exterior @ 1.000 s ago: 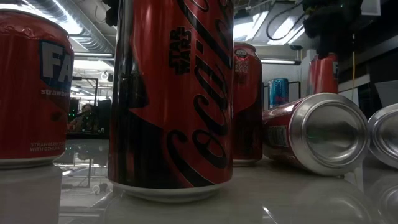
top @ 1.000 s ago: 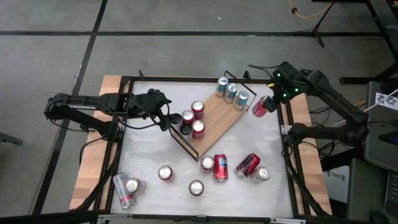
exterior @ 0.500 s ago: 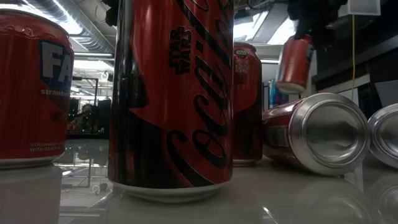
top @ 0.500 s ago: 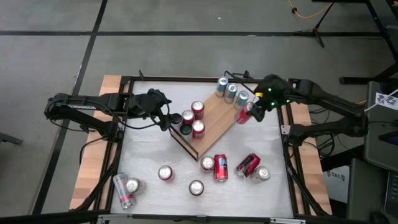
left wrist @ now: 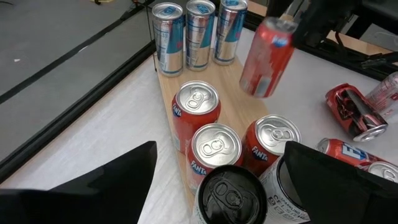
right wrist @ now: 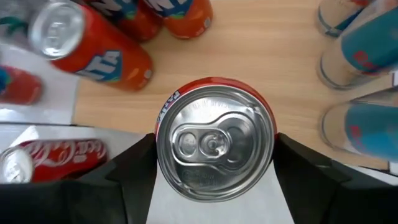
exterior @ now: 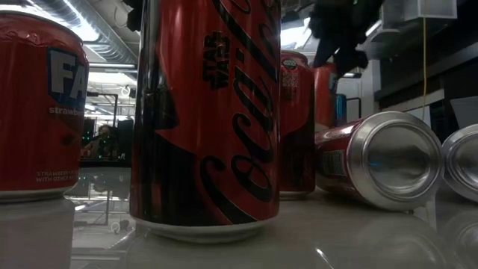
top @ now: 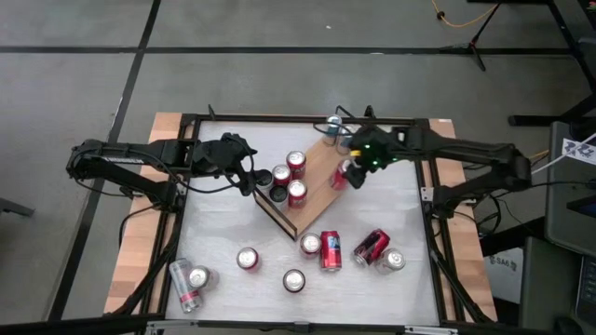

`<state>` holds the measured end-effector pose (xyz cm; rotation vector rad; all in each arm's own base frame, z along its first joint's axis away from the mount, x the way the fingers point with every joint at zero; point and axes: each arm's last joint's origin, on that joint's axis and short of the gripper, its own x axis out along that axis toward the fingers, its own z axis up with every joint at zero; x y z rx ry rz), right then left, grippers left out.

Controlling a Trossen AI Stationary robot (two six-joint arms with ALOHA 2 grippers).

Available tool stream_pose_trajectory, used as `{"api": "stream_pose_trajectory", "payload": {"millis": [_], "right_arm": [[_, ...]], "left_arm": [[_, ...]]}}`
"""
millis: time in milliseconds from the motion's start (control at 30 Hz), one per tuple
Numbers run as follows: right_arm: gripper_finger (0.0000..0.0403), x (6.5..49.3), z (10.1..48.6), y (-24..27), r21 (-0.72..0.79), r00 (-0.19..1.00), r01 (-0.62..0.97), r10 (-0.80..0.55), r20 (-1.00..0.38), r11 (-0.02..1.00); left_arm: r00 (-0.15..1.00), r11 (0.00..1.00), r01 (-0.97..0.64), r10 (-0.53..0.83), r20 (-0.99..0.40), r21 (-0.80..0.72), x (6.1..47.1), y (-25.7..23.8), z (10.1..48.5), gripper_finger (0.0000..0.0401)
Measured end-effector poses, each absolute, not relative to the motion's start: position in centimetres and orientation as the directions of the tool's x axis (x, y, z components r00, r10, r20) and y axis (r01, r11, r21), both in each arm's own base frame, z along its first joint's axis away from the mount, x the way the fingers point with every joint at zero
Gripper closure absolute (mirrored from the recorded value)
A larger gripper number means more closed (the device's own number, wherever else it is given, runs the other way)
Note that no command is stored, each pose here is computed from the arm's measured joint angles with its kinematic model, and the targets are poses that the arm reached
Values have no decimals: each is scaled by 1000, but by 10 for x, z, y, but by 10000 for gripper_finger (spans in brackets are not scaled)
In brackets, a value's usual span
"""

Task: Place canned beverage on shelf
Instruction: Put the orange soda can on the shelf aligned with the other orange soda can

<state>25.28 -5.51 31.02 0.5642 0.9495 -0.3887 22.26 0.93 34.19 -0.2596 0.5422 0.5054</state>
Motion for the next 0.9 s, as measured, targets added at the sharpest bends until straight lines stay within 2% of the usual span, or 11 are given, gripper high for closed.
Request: {"api": "stream_pose_trajectory", "payload": {"millis": [333,900], "right_arm": [[134,283,282,-63,239,490,571,-93,-867,785],[134,292,279,-65,254,521,562,-98,-848,787]], "left_arm": [[739,847,-522,388,-550,-103,223,9,342,55],[739,848,-521,388,-550,-101,223,9,342,55]]}}
